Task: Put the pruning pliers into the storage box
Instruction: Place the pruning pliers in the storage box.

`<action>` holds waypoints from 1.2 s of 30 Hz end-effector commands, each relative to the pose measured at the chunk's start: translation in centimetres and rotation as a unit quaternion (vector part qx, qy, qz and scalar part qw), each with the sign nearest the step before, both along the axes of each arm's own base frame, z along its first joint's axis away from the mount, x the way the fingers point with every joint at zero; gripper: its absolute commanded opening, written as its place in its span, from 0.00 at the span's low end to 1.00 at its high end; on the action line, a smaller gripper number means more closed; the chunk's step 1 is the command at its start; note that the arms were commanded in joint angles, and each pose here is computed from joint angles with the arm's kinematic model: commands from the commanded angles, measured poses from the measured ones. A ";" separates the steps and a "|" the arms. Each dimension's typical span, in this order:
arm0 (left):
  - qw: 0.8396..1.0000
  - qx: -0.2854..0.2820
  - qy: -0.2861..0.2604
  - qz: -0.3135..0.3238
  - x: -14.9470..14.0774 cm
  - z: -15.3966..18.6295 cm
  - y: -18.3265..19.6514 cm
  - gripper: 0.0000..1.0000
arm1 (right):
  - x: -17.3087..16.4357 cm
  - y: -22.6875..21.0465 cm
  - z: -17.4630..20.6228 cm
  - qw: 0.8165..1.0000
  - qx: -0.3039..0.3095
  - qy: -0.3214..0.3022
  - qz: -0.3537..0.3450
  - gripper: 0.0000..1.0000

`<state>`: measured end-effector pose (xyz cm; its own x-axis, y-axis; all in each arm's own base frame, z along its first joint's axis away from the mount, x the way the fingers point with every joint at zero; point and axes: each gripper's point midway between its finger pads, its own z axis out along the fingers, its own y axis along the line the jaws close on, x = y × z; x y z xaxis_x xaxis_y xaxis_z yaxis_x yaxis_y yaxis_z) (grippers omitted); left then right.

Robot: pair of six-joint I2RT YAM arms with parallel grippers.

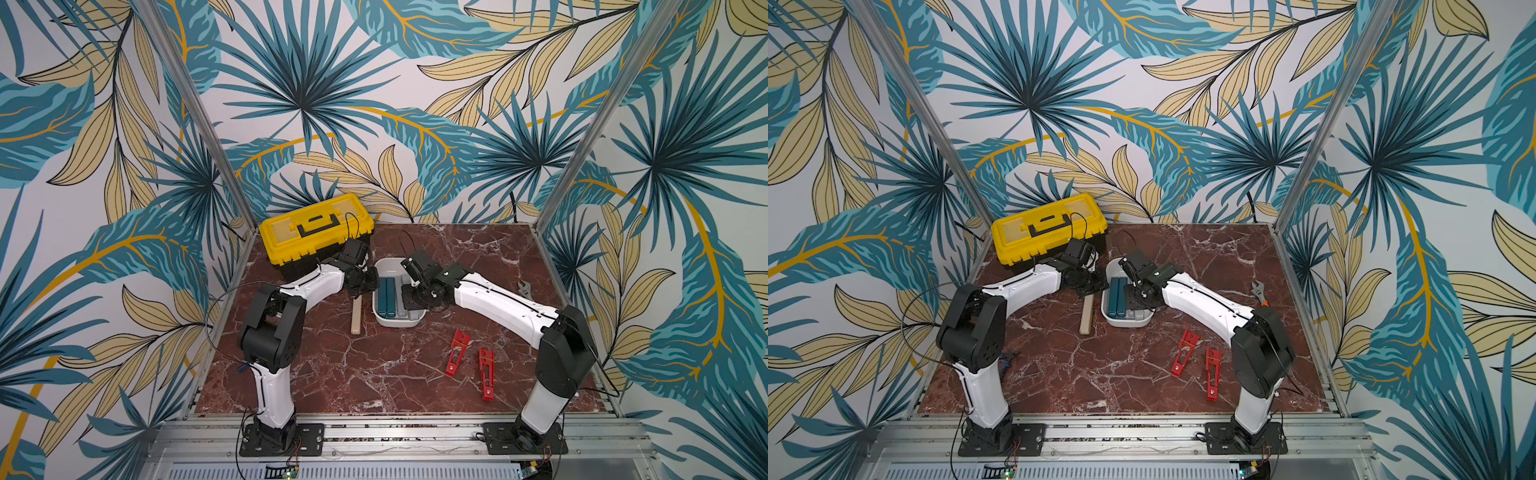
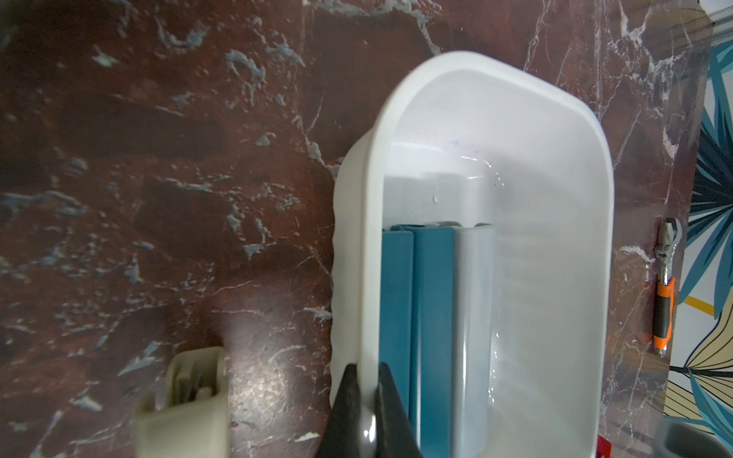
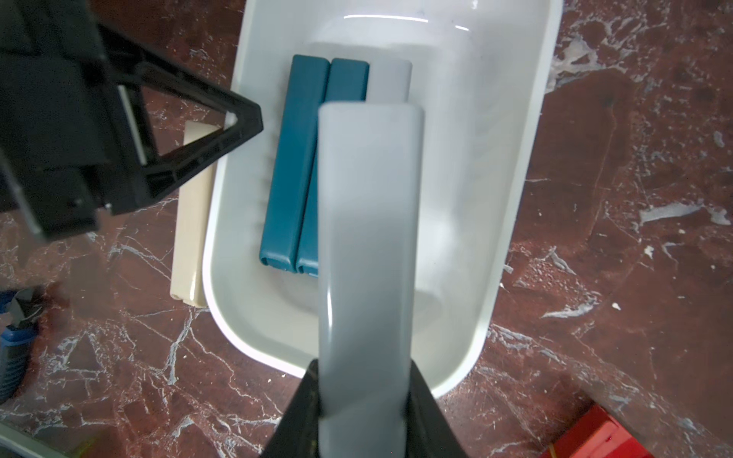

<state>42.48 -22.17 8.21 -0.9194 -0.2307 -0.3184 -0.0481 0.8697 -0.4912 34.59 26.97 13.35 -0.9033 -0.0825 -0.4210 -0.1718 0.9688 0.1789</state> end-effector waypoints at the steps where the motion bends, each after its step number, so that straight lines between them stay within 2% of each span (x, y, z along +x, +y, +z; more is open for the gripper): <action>1: 0.999 -0.024 -0.029 0.000 0.3 2.4 -0.5 0.00 | 1.4 0.0 -0.4 1.000 0.004 -0.005 0.002 0.00; 16: 0.999 -0.026 -0.032 0.000 0.4 2.2 -0.5 0.00 | 4.7 0.4 -3.7 1.000 0.006 0.006 -0.019 0.00; 36: 0.999 -0.027 -0.025 0.003 0.3 1.2 0.1 0.00 | 5.5 -0.9 -5.3 0.999 -0.005 0.011 -0.035 0.00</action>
<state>42.56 -22.00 7.79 -0.9134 -0.2374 -0.3307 -0.0415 0.8624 -0.5046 39.92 26.17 8.53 -0.9172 -0.0141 -0.3981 -0.0959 0.9778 0.1863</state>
